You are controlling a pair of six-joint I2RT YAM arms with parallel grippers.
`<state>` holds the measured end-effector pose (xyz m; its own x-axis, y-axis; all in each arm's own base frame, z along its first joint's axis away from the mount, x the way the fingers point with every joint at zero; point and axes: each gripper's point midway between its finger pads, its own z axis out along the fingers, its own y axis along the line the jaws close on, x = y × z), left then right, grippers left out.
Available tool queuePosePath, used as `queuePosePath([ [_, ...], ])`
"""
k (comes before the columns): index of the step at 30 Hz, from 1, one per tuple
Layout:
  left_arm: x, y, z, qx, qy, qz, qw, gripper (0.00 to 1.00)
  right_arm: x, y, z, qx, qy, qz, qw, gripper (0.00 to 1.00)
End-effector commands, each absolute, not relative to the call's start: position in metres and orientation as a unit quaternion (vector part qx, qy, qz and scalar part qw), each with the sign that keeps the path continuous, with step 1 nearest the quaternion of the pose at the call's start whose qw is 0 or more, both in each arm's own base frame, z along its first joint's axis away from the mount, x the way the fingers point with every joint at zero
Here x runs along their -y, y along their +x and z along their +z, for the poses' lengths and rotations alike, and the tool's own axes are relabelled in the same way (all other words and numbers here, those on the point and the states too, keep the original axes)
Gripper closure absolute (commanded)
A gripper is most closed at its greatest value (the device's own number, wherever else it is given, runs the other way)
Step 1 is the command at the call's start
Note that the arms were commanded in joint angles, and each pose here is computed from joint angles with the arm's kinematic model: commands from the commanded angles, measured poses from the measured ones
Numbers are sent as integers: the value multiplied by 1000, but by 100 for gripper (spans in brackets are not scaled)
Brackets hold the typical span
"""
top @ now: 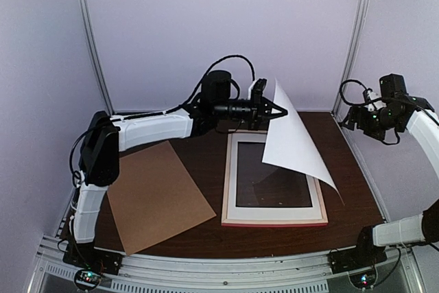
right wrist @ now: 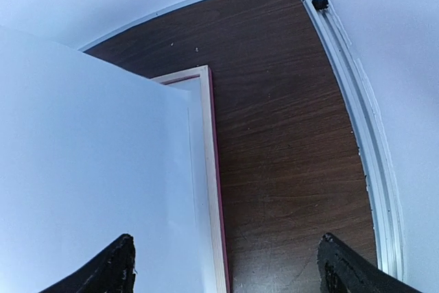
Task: Put the photo into the frame
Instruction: Place the photo on the mat board.
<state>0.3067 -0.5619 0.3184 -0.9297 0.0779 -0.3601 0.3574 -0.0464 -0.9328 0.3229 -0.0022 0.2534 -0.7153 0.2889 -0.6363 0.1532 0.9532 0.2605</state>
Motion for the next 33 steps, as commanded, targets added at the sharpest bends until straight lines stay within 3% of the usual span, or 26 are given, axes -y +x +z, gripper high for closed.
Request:
queuePosePath([
  [1,554,308,256,-716,150,-675,91,100,-2,325,249,-921,117,109,355,9],
  [7,534,324,168,-802,96,-581,100,100,-7,326,241,-924,115,123,344,9],
  [13,513,333,120,-848,79,-510,117,100,-8,325,236,-924,115,128,341,9],
  [33,482,347,85,-888,67,-430,149,100,-9,328,176,-942,113,122,291,7],
])
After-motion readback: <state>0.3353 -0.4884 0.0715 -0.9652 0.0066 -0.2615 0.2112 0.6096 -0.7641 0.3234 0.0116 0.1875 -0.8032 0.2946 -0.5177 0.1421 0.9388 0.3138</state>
